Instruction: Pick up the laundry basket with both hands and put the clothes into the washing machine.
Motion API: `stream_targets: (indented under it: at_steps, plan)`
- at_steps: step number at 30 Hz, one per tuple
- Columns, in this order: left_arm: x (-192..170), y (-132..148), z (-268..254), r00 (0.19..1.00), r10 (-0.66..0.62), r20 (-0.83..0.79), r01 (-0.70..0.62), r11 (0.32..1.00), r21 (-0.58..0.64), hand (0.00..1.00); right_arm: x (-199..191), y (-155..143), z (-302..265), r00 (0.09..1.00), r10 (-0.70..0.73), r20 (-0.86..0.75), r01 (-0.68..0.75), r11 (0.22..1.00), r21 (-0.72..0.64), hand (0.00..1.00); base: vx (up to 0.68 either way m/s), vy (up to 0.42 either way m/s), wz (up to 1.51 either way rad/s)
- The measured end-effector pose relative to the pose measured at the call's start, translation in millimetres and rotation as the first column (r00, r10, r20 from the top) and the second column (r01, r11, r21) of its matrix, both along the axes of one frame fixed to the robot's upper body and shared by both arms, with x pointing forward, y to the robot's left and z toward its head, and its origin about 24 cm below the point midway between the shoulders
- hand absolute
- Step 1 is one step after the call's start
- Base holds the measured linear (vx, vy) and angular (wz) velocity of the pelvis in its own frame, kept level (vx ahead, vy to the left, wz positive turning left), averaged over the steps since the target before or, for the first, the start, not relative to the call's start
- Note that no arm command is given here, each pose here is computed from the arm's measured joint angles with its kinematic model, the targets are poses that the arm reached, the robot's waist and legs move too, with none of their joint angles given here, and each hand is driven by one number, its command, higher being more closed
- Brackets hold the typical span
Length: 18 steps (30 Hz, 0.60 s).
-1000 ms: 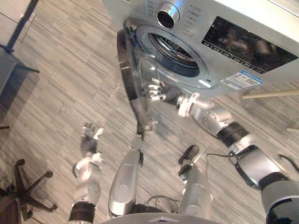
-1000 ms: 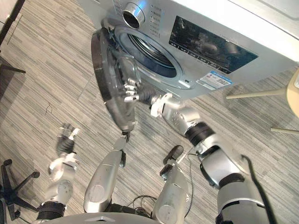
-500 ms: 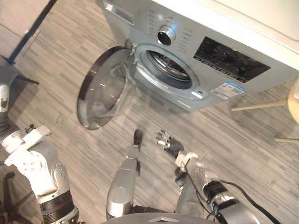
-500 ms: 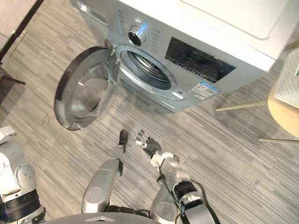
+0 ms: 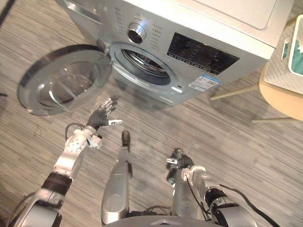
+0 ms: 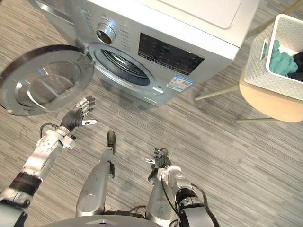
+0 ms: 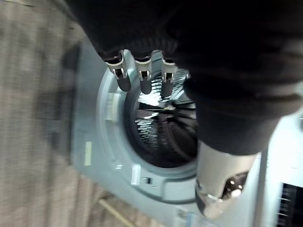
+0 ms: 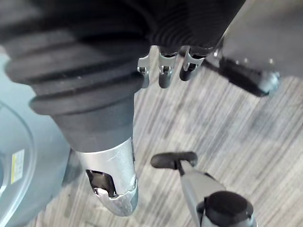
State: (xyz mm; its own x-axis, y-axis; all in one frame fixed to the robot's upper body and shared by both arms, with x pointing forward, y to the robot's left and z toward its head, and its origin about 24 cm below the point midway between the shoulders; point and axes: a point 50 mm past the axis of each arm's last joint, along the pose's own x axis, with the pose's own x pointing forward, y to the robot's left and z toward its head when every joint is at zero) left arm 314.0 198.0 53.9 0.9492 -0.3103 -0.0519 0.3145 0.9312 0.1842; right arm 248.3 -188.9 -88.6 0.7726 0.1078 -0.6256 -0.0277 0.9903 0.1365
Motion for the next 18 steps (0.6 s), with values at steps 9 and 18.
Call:
stream_targets:
  at_steps: [9,18]
  plan:
    - [49.6,83.7,60.4,0.929,0.329,0.171,-0.371,0.815,0.445,0.0,17.7,6.9,12.9,0.994,-0.066,0.091,0.067,0.998,-0.007,0.0,-0.01,-0.059,-0.09]
    - [48.1,116.3,112.5,0.815,0.473,0.335,-0.569,0.765,0.303,0.0,18.3,30.6,21.3,0.982,-0.103,0.161,0.088,0.991,0.096,0.0,0.05,-0.033,-0.06]
